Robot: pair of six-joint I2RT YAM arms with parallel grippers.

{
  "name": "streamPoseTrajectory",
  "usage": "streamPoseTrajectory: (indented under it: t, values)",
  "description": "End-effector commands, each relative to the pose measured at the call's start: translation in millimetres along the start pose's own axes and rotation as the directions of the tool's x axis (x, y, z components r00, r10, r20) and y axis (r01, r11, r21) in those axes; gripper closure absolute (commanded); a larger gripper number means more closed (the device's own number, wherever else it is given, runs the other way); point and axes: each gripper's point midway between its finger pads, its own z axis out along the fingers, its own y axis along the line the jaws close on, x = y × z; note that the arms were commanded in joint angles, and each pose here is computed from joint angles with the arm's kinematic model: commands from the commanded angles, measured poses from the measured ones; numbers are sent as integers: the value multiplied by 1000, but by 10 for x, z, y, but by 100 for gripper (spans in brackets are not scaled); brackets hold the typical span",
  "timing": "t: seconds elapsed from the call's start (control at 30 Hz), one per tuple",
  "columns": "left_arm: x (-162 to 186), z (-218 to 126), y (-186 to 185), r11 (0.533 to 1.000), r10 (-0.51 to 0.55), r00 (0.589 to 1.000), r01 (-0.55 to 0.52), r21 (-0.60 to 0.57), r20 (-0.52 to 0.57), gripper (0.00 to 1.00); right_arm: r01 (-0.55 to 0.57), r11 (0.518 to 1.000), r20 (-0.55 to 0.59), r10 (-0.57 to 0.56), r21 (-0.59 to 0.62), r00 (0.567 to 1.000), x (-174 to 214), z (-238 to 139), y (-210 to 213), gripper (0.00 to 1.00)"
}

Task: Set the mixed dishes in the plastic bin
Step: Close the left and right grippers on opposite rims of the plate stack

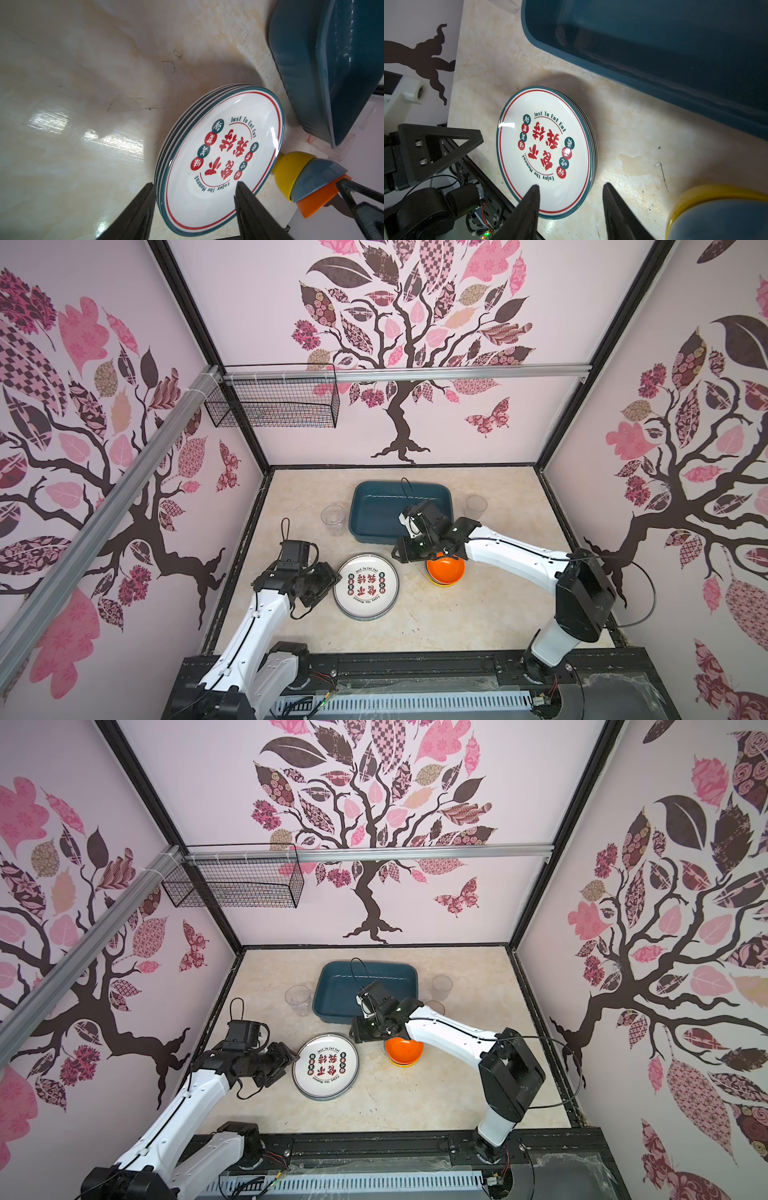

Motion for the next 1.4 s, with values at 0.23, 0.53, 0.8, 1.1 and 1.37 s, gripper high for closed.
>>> streamPoseTrajectory:
  t: [0.23,0.53,0.8,1.1,1.37]
  values:
    - [44,239,134,999,-21,999,19,-47,-36,32,13,999,-68,-10,43,998,73,248,-49,46]
    - [136,404,117,1000,-26,996,25,-13,-89,33,5,999,-105,0,51,994,108,429,-83,47]
    - [196,450,73,1000,-14,994,14,6,-109,35,1,998,-117,6,61,993,131,514,-117,46]
    - [288,491,-32,1000,20,991,-17,18,-129,37,-1,998,-144,11,69,990,147,623,-137,49]
    - [290,408,-7,1000,22,994,-20,15,-105,36,9,995,-147,5,97,989,131,676,-174,48]
